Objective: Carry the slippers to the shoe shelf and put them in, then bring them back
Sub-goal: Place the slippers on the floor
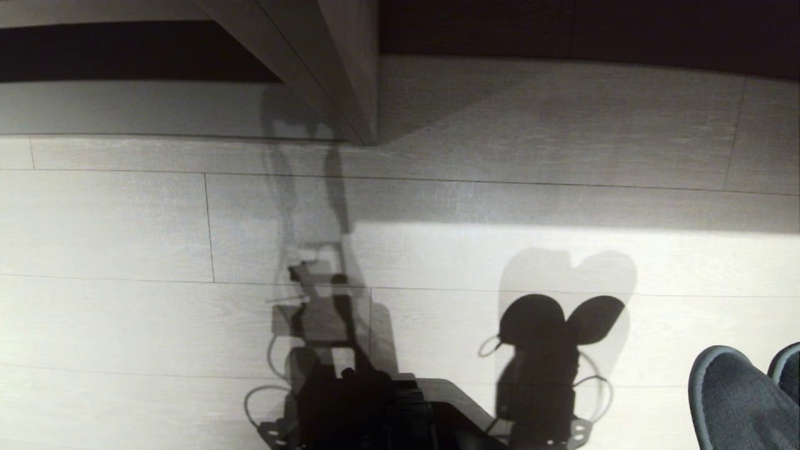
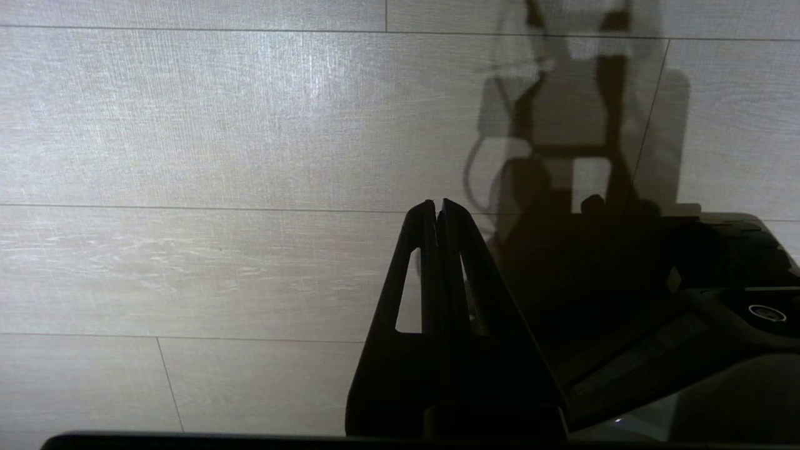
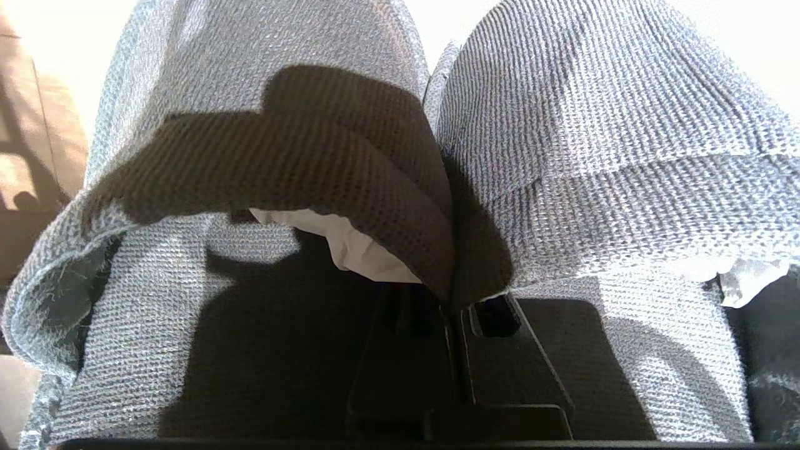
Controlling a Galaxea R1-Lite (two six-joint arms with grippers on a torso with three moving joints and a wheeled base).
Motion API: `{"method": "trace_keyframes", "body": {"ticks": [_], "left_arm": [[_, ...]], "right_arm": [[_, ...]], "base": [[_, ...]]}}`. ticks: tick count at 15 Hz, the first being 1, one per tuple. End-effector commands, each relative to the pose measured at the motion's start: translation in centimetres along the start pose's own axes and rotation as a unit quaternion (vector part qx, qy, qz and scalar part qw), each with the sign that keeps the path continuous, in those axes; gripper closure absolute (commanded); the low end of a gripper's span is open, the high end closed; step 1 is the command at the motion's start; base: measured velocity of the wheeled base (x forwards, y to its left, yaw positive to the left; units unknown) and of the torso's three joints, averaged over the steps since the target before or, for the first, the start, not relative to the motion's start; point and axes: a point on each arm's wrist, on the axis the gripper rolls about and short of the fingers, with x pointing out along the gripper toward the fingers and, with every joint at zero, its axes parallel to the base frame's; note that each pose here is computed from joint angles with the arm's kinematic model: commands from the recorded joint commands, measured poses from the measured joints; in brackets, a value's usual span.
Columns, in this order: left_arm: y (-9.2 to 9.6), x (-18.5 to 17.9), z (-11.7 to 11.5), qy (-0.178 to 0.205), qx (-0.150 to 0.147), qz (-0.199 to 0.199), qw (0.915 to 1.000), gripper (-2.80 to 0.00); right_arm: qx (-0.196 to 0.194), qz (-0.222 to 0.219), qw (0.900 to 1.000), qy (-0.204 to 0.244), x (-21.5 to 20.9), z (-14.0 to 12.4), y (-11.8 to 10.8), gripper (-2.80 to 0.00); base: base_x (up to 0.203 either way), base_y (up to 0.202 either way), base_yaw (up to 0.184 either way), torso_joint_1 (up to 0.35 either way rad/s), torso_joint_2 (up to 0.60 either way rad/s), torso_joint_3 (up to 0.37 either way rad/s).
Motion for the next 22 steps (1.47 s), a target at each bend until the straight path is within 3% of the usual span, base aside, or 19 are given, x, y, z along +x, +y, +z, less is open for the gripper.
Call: {"method": "trace_keyframes", "body": {"ticks": [1, 3, 4, 7, 11, 16, 22], "left_arm": [[0.0, 0.0, 0.0, 0.0, 0.0, 0.0, 1.0, 0.0], [0.0, 0.0, 0.0, 0.001, 0.0, 0.0, 1.0, 0.0], [0.0, 0.0, 0.0, 0.001, 0.0, 0.0, 1.0, 0.0], [0.0, 0.0, 0.0, 0.001, 0.0, 0.0, 1.0, 0.0], [0.0, 0.0, 0.0, 0.0, 0.0, 0.0, 1.0, 0.0], [0.0, 0.0, 0.0, 0.001, 0.0, 0.0, 1.0, 0.0], [0.0, 0.0, 0.0, 0.0, 0.0, 0.0, 1.0, 0.0]], "right_arm": [[-0.001, 0.0, 1.0, -0.002, 0.0, 0.1, 0.0, 0.0], [-0.001, 0.003, 1.0, 0.0, -0.3, 2.3, -0.1, 0.0], [0.0, 0.004, 1.0, -0.018, -0.6, 4.9, -0.1, 0.0], [0.0, 0.011, 1.0, -0.008, 0.8, 10.2, -0.3, 0.0], [0.001, 0.009, 1.0, -0.025, 4.1, 14.5, -0.4, 0.0], [-0.019, -0.01, 1.0, 0.009, 10.3, 15.5, -0.5, 0.0], [-0.022, -0.046, 0.999, -0.001, 18.7, 14.3, -1.6, 0.0]], "base": [[0.0, 0.0, 0.0, 0.0, 0.0, 0.0], [0.0, 0.0, 0.0, 0.0, 0.0, 0.0], [0.0, 0.0, 0.0, 0.0, 0.0, 0.0], [0.0, 0.0, 0.0, 0.0, 0.0, 0.0], [0.0, 0.0, 0.0, 0.0, 0.0, 0.0], [0.0, 0.0, 0.0, 0.0, 0.0, 0.0], [0.0, 0.0, 0.0, 0.0, 0.0, 0.0]]}}
